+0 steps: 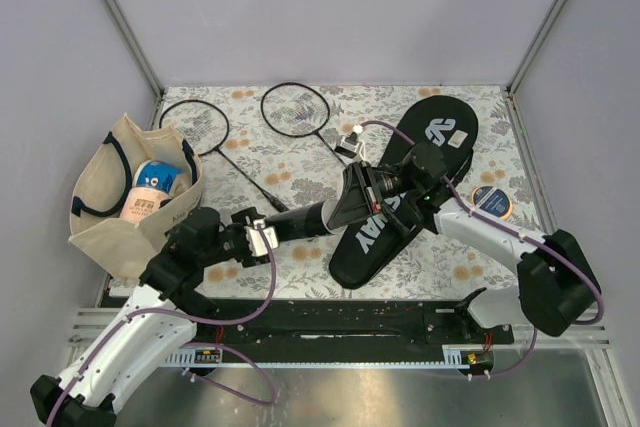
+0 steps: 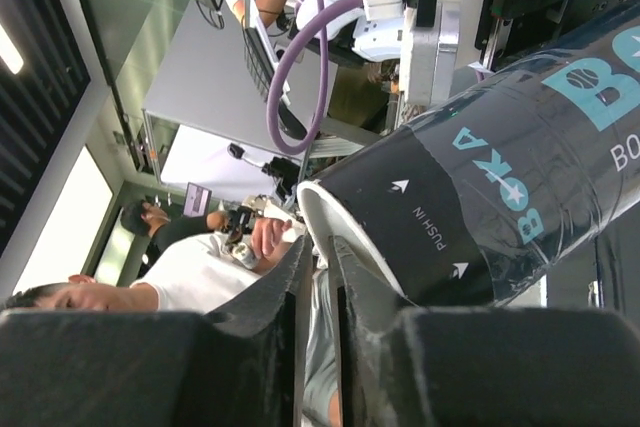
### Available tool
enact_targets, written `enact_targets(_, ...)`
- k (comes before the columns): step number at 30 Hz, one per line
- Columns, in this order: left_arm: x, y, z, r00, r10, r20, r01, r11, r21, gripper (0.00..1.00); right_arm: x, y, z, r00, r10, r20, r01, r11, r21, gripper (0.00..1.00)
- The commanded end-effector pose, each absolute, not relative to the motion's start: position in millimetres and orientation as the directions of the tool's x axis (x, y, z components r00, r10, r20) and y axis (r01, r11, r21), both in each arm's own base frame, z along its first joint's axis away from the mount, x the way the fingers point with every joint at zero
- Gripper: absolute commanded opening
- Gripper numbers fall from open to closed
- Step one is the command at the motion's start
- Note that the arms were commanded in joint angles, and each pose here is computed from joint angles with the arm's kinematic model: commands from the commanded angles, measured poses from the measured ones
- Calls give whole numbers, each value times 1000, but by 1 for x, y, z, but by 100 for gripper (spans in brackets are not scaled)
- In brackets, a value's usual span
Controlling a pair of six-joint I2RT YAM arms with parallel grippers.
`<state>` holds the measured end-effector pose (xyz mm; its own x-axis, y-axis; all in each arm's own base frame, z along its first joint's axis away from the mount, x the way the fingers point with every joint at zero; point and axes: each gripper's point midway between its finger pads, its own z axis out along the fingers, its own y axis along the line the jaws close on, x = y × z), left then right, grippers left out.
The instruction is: Pack up the badminton gear
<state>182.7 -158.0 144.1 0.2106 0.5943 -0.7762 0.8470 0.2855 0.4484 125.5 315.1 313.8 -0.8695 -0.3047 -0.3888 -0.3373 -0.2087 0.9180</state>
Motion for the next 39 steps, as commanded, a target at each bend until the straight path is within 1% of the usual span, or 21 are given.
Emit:
enact_targets(1,164,-204,318,680,171,-713,645,322,693,4,169,326,295,-947,-137,-289,-287,-32,957,25)
enact_targets(4,168,-201,298,625,192,-756,681,340,649,4,179,318,314,-943,-83,-321,-320,-31,947,27)
enact_targets(9,174,-194,280,564,236,-791,698,374,610,4,194,308,341,-929,-7,-370,-369,-40,928,28)
enact_targets(14,177,-191,270,526,270,-806,714,375,591,4,195,305,371,-902,16,-431,-431,-69,899,30)
enact_targets(17,180,-189,267,497,287,-819,723,386,574,4,196,302,378,-883,30,-468,-468,-46,882,30)
enact_targets(18,181,-189,266,487,291,-823,725,389,567,4,198,301,375,-879,37,-476,-477,-15,879,30)
enact_targets(20,183,-189,265,471,300,-830,731,394,557,4,201,297,368,-845,50,-532,-528,68,846,28)
enact_targets(23,184,-189,266,461,296,-837,736,400,547,4,207,288,349,-827,55,-560,-537,220,814,25)
enact_targets(24,184,-189,268,462,289,-839,735,405,544,4,209,286,345,-823,52,-566,-538,250,805,24)
enact_targets(30,191,-195,279,387,248,-888,768,446,459,4,202,292,301,-838,-9,-546,-512,361,780,23)
enact_targets(34,196,-202,287,366,233,-901,787,439,433,3,197,309,275,-861,-47,-507,-487,365,794,23)
enact_targets(37,201,-208,295,352,207,-913,797,445,408,1,196,312,258,-880,-63,-471,-457,390,800,23)
enact_targets(39,203,-211,300,345,191,-919,804,446,394,1,197,305,249,-881,-81,-466,-453,431,780,23)
